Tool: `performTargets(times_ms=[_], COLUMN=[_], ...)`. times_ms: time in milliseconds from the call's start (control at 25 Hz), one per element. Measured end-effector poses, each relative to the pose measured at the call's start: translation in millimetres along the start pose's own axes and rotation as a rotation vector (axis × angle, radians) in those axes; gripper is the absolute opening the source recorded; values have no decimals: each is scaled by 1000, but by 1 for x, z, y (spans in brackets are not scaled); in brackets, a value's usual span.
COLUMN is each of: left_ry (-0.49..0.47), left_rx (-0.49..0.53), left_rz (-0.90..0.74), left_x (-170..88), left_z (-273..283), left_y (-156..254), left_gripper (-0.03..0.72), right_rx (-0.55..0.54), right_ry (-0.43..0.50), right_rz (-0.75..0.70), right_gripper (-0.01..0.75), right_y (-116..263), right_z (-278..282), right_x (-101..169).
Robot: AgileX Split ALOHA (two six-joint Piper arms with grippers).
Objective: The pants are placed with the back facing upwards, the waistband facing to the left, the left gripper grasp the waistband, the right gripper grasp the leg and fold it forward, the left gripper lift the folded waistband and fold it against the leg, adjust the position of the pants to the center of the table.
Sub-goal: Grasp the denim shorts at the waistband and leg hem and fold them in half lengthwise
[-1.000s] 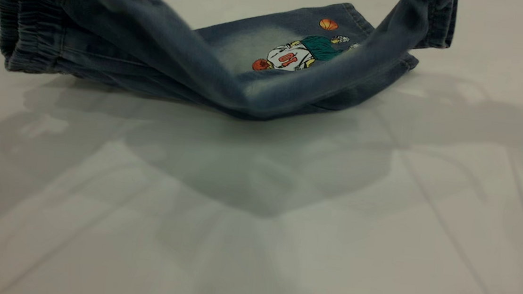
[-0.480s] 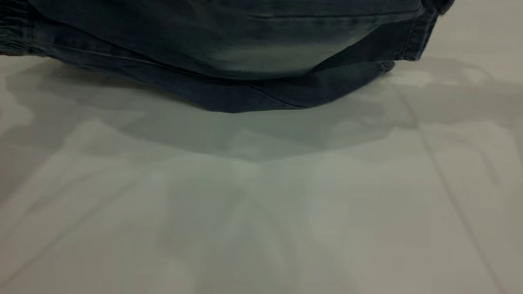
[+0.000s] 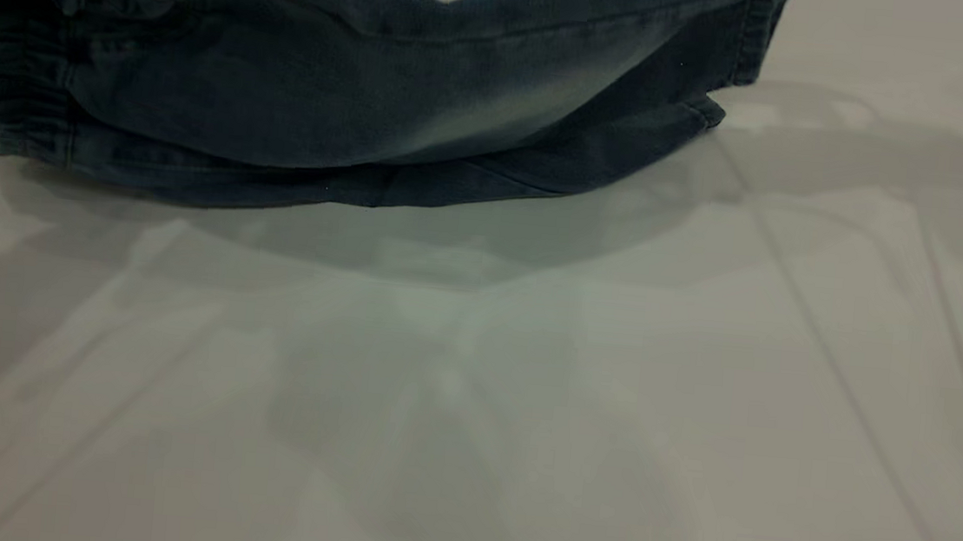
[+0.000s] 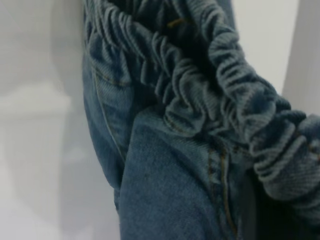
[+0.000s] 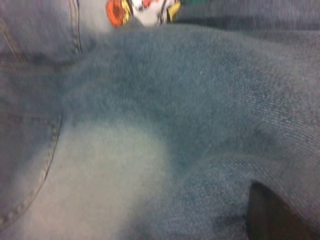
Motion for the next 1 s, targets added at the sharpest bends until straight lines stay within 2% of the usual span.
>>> performTargets(times_ms=[240,600,840,1000], left_ry=[-8,-8,-34,-44], left_rx=[-32,-119,-222,-224], left_rz=[163,396,441,439], left_x=[1,3,10,5], left_z=[-1,0,-7,-20], left_y=[-3,-12,-22,-25], left_gripper=[128,128,128,128], right_rx=[-31,31,73,55], right_ry=[-42,-74,-166,-222], right_rz=[-56,-159,-231,-235], right_gripper=[15,15,15,15], right_y=[-17,-21,-23,-27], right_z=[-5,-36,-56,-52], right_x=[3,-11,-15,-5])
Point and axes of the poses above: a point on each arm's last joint axis where the gripper is mounted, z pointing back along that axis away from the gripper, x along the wrist's bending axis when the last joint is at zero, y = z × x, the point moved 1 cm from there along -z, pointing out along that axis toward the gripper, and after that the axes turned 4 degrees about -z, right-handed, at the moved point
